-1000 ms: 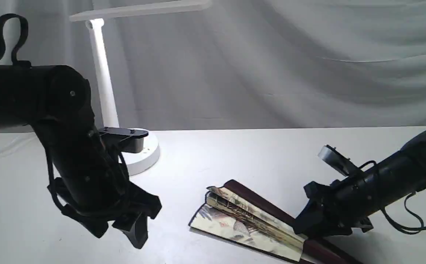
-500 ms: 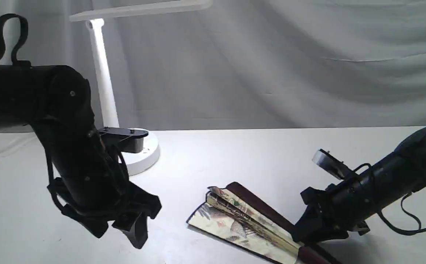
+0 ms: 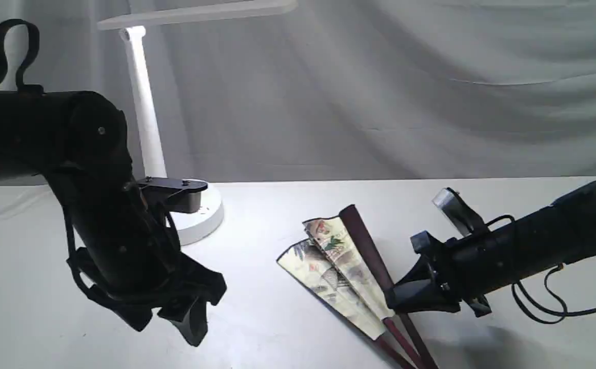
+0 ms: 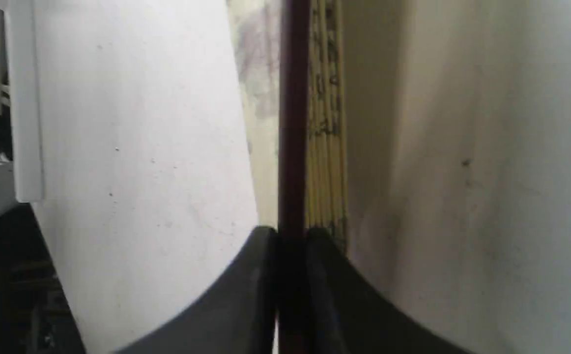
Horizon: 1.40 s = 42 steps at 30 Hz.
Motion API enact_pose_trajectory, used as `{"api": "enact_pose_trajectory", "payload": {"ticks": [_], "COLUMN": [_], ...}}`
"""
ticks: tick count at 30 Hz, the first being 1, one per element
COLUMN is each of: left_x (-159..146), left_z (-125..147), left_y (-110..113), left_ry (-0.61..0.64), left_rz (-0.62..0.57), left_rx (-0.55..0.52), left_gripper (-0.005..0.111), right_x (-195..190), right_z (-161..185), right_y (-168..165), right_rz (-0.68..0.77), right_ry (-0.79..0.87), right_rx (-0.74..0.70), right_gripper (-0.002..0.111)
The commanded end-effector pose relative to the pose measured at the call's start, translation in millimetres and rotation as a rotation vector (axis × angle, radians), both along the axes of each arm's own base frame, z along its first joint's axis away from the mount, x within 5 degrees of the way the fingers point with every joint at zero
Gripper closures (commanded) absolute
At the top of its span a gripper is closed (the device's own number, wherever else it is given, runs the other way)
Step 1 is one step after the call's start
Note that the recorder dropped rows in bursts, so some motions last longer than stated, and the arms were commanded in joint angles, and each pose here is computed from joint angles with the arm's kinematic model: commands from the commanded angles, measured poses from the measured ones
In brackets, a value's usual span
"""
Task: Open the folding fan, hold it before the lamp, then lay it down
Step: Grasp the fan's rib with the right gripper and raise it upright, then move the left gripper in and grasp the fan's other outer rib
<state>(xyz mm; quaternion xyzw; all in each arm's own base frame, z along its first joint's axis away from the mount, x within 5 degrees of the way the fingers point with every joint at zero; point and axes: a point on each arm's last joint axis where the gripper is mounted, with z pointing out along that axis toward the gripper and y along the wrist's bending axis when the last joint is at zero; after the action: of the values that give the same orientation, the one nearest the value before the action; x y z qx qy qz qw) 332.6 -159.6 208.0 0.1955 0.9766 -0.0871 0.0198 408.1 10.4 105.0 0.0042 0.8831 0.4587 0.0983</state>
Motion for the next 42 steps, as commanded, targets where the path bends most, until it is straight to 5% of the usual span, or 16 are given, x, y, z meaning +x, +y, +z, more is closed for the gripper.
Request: {"api": "enact_pose_trajectory", "payload": {"ticks": [1, 8, 13, 20, 30, 42], "left_x": [2.8, 8.9, 7.6, 6.3, 7.3, -1.5], "left_z": [3.9, 4.9, 4.2, 24.4, 61.7, 12.5], "left_y": [-1.3, -3.2, -0.7, -0.6, -0.4, 10.8], "left_ry": [-0.066, -0.135, -0.123, -0.215, -0.478, -0.700], "left_rz": [-0.039, -0.040, -0.059, -0.079, -0.105, 0.015], "left_rx": [-0.026, -0.046, -0.017, -0.054, -0.137, -0.184], "left_gripper": [0.043, 0.047, 0.074, 0.094, 0.094, 0.094], "right_x": [2.9, 4.9, 8.2, 10.8, 10.7, 9.5], "right_z": [8.0, 16.0, 19.2, 22.6, 28.7, 62.0], "right_y": [3.3, 6.9, 7.4, 7.6, 7.6, 8.0], "right_rz": [-0.019, -0.043, -0.081, -0.122, -0.133, -0.124], "right_ry": [-0.018, -0.021, -0.029, -0.018, -0.008, -0.105], "right_rx": [0.078, 0.179, 0.216, 0.251, 0.256, 0.255], "right_gripper": [0.108, 0.108, 0.108, 0.108, 0.108, 0.108]}}
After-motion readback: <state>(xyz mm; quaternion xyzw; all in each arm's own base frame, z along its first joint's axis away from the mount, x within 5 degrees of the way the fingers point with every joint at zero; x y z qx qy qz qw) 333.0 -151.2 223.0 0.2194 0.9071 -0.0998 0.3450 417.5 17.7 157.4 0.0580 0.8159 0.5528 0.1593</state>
